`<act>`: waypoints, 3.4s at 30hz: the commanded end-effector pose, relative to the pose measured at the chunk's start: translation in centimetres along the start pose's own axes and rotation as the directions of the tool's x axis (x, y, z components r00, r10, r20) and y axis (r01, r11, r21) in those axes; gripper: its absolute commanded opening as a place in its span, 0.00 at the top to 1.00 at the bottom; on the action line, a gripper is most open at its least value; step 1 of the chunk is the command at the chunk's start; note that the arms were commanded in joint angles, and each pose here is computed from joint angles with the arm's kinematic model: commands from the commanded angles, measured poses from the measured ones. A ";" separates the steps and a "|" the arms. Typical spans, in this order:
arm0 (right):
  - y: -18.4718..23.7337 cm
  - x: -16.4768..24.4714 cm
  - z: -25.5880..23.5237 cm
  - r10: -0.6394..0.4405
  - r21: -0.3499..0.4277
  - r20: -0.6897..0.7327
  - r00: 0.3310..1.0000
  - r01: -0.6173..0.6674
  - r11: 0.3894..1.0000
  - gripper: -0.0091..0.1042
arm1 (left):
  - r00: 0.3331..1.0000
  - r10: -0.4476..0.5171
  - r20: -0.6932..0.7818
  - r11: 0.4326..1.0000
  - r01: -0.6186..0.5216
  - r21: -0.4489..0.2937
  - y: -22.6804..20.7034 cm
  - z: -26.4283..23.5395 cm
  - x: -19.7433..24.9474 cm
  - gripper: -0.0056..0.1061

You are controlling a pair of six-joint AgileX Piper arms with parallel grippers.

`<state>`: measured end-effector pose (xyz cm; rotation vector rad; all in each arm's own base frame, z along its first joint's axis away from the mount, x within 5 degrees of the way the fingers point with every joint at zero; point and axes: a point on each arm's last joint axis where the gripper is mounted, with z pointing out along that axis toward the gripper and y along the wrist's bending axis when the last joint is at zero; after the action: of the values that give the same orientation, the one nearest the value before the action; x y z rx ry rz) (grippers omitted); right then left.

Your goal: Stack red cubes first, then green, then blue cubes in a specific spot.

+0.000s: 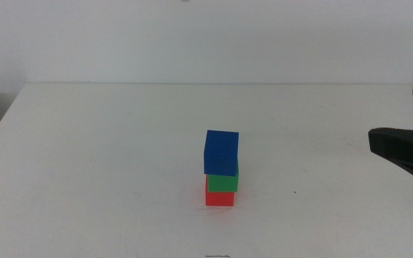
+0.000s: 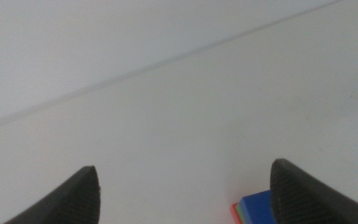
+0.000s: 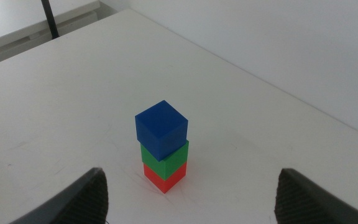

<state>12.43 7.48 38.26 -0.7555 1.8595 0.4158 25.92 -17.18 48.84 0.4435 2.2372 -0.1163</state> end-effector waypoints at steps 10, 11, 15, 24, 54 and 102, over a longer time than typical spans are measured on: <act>-0.3 -1.1 -0.5 0.002 0.031 0.077 0.997 -0.005 1.000 0.19 | 0.989 -0.039 0.140 0.996 0.049 -0.068 7.8 -11.4 5.0 0.11; -0.3 -1.1 -0.5 0.002 0.031 0.077 0.997 -0.005 1.000 0.19 | 0.986 -0.036 0.160 0.996 0.049 -0.074 8.4 -11.7 5.7 0.11; -0.3 -1.1 -0.5 0.002 0.031 0.077 0.997 -0.005 1.000 0.19 | 0.965 -0.042 0.258 0.989 0.078 -0.128 10.2 -12.9 8.1 0.11; -0.3 -1.1 -0.5 0.002 0.031 0.077 0.997 -0.005 1.000 0.19 | 0.941 -0.073 0.330 0.976 0.136 -0.171 10.3 -15.3 10.6 0.11; -0.8 -1.0 -0.9 -0.011 0.083 0.076 0.997 0.005 0.997 0.19 | 0.845 -0.097 0.526 0.973 0.191 -0.126 8.7 -13.1 17.4 0.11; 0.1 18.7 -3.4 -0.083 0.642 0.493 0.866 -0.297 0.707 0.17 | 0.770 -0.060 0.635 0.954 0.231 -0.189 6.7 -0.9 37.5 0.11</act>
<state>5.56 -0.24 20.88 0.0130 1.5310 -0.0569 5.39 -0.49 19.94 0.0750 1.6807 -0.0423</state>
